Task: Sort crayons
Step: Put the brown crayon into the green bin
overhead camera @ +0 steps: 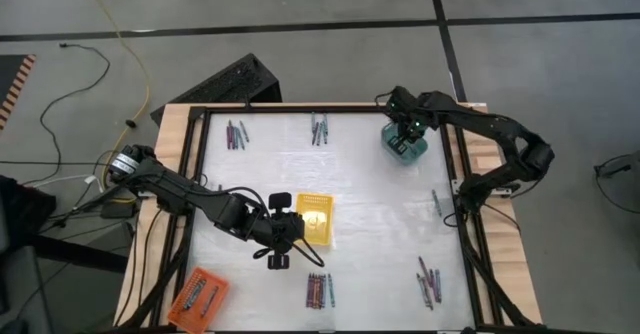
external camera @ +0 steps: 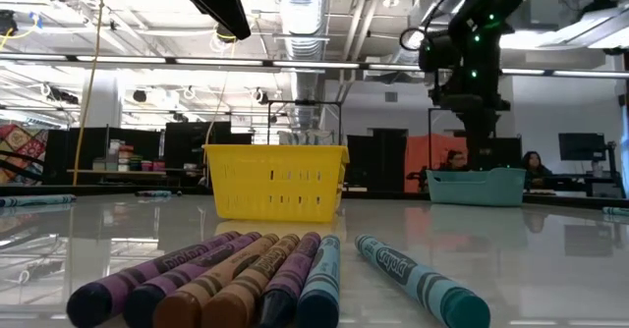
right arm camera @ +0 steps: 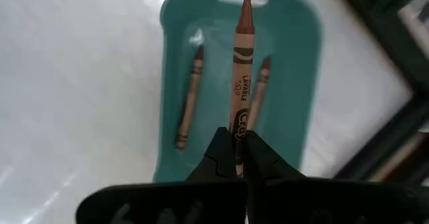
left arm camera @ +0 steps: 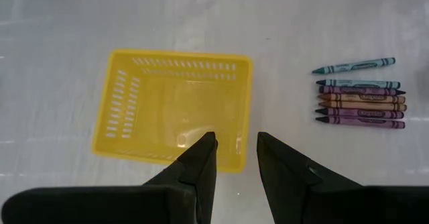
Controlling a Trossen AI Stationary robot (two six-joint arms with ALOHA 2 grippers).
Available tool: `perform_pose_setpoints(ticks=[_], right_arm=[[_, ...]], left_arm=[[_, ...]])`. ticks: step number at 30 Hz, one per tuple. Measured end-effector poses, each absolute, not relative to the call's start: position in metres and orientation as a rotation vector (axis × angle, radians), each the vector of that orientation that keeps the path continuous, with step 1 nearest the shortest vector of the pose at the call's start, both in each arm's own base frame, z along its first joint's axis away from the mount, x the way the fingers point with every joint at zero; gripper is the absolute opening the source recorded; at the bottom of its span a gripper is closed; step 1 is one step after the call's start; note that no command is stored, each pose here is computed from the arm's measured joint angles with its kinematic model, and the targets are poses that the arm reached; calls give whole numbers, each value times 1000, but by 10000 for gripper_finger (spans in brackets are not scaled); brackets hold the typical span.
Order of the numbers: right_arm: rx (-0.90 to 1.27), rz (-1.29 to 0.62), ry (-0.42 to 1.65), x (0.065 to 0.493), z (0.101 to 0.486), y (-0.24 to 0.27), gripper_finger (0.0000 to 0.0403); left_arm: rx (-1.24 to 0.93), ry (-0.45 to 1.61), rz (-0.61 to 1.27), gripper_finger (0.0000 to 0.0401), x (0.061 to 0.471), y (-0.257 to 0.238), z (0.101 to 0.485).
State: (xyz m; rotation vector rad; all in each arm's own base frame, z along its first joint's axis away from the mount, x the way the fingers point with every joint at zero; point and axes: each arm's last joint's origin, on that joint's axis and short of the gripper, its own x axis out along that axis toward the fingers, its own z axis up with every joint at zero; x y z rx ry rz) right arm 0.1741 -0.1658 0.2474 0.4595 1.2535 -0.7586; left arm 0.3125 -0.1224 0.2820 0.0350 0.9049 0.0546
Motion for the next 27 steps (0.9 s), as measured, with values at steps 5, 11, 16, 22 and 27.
perform_pose_setpoints(ticks=[5,11,16,22,27], right_arm=[[481,-732,1290,169,230,-166,0],[507,-785,1269,165,218,-168,19],[500,-789,1256,166,219,-169,76],[522,-801,1265,163,222,-164,125],[511,-835,1270,156,242,-148,138]], left_arm=[[30,905,65,98,314,-119,282],[21,905,72,98,314,-118,282],[13,905,74,98,314,-118,282],[13,905,74,98,314,-118,282],[15,906,73,98,314,-118,282]])
